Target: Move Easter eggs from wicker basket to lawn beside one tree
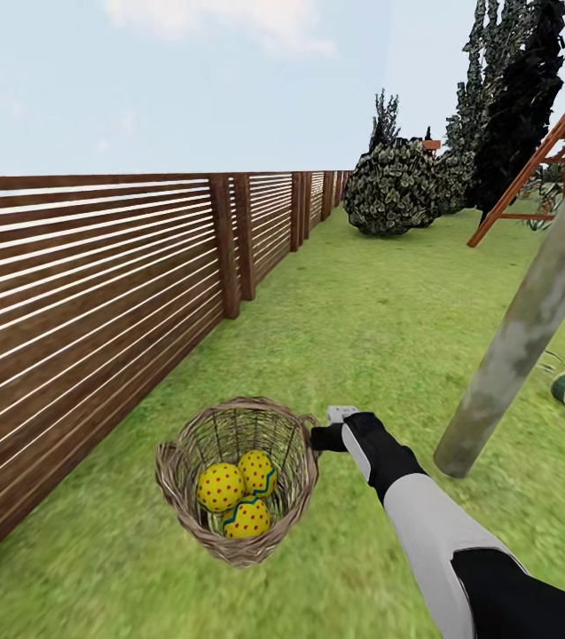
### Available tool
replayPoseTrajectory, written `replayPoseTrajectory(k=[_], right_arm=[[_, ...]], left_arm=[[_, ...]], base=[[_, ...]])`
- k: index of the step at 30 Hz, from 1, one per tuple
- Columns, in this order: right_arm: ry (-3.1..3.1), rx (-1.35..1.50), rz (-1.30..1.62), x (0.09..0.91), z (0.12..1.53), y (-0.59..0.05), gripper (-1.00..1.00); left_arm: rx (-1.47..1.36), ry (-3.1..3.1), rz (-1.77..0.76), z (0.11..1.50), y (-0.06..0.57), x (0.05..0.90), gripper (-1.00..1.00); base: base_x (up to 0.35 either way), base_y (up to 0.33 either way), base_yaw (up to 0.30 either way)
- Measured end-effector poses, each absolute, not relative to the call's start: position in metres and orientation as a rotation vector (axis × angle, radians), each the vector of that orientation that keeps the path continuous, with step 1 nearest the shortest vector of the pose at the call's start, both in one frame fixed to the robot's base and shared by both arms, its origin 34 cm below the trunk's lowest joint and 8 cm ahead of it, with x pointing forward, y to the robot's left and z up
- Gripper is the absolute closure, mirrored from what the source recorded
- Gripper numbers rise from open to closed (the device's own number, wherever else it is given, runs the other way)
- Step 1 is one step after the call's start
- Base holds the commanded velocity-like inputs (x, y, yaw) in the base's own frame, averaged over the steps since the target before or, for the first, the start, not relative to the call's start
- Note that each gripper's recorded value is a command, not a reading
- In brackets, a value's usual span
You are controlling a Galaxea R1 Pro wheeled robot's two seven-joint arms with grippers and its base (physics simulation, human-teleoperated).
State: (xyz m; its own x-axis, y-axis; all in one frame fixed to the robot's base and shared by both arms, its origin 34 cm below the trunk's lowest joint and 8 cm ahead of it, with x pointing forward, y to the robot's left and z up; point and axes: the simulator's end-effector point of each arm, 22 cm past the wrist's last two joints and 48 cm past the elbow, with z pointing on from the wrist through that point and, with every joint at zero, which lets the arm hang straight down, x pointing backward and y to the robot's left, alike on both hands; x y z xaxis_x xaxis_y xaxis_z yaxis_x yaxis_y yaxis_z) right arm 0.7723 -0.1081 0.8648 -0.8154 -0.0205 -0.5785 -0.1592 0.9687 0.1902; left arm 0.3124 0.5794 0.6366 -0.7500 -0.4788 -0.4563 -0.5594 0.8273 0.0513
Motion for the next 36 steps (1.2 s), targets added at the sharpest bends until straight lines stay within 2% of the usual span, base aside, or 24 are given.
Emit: replayPoseTrajectory(k=[4, 6, 8, 18, 22, 27, 36], right_arm=[[2.511, -0.126, 0.305, 0.773, 0.860, -0.109, 1.00], [2.512, -0.126, 0.304, 0.773, 0.857, -0.109, 1.00], [2.511, -0.126, 0.306, 0.774, 0.855, -0.108, 1.00], [2.510, -0.126, 0.306, 0.775, 0.842, -0.108, 1.00], [2.510, -0.130, 0.306, 0.776, 0.838, -0.107, 1.00], [2.510, -0.127, 0.308, 0.776, 0.839, -0.107, 1.00], [2.509, -0.127, 0.310, 0.776, 0.832, -0.107, 1.00]], left_arm=[[-0.764, 2.544, 0.194, 0.682, 0.640, 0.349, -1.00], [-0.714, 2.533, 0.126, 0.714, 0.651, 0.398, -1.00], [-0.603, 2.558, 0.046, 0.760, 0.644, 0.451, -1.00], [-0.347, 2.376, 0.023, 0.987, 0.613, 0.557, -1.00], [-0.337, 2.278, 0.031, 1.022, 0.618, 0.567, -1.00], [-0.316, 2.195, -0.122, 1.045, 0.591, 0.577, -1.00], [-0.372, 2.202, -0.233, 1.004, 0.564, 0.573, -1.00]], base=[[0.000, 0.000, 0.000], [0.000, 0.000, 0.000], [0.000, 0.000, 0.000], [0.000, 0.000, 0.000], [0.000, 0.000, 0.000], [0.000, 0.000, 0.000], [0.000, 0.000, 0.000]])
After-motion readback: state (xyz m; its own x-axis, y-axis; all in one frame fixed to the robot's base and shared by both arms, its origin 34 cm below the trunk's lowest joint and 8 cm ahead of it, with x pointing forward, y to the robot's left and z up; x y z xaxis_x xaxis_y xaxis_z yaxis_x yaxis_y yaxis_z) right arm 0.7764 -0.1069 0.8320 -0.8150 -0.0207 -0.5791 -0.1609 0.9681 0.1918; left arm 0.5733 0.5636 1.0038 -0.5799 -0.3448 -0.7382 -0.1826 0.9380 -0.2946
